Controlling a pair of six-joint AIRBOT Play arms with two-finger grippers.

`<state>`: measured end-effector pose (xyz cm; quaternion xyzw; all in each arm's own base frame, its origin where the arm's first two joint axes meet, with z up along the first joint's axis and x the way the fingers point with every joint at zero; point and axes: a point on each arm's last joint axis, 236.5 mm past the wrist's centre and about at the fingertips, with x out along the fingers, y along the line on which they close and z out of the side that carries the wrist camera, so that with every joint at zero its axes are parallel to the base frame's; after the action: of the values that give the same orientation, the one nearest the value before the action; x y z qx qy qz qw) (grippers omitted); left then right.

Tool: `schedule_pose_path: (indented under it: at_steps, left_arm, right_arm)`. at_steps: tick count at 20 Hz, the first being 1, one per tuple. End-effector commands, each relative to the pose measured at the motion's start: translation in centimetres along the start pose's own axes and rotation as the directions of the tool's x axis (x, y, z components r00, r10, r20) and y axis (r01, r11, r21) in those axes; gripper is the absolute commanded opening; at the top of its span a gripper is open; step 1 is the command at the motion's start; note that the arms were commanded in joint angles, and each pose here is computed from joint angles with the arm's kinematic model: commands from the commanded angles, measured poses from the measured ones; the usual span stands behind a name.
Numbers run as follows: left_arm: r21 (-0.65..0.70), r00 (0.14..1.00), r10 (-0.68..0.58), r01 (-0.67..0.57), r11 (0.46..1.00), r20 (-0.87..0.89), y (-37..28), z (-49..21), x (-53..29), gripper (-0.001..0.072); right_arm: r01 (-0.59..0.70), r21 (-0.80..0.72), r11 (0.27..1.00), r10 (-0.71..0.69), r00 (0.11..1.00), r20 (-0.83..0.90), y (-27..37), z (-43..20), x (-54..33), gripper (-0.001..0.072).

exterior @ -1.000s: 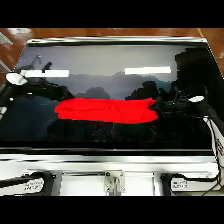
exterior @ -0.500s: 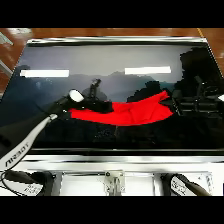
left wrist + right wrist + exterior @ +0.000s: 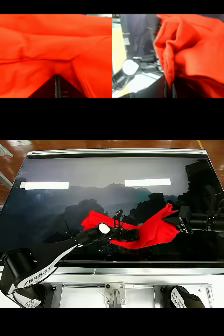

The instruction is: Fold the shirts.

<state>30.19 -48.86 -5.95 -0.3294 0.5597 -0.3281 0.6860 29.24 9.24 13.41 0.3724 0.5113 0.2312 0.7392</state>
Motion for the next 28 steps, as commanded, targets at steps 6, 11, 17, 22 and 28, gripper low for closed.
schedule_pose_path:
  at_steps: [6,11,17,22,28]
  left_arm:
    - [0.231,0.870,-0.073,-0.047,0.972,0.487,-4.4,19.3,-21.2,0.0040]
    - [0.314,0.548,-0.177,-0.167,0.935,0.817,-9.8,23.1,-46.9,0.0042]
    - [0.464,0.528,-0.299,-0.212,0.860,0.795,-16.4,12.8,-55.3,0.0042]
    - [0.539,0.693,-0.297,-0.156,0.828,0.657,-17.3,7.1,-52.1,0.0042]
    - [0.508,0.733,-0.253,-0.144,0.849,0.632,-15.2,7.2,-50.5,0.0042]
  right_arm:
    - [-0.001,-0.121,0.993,0.018,0.990,0.141,3.5,2.5,2.6,0.0055]
    - [-0.056,-0.272,0.961,0.109,0.976,0.186,10.0,2.2,14.1,0.0055]
    - [-0.006,-0.057,0.998,0.011,0.996,0.090,6.0,-5.3,31.4,0.0058]
    - [-0.005,0.079,0.997,-0.007,0.987,0.158,4.5,-3.4,32.3,0.0531]
    - [0.108,-0.193,0.975,-0.080,0.986,0.148,1.6,4.2,18.8,0.0532]
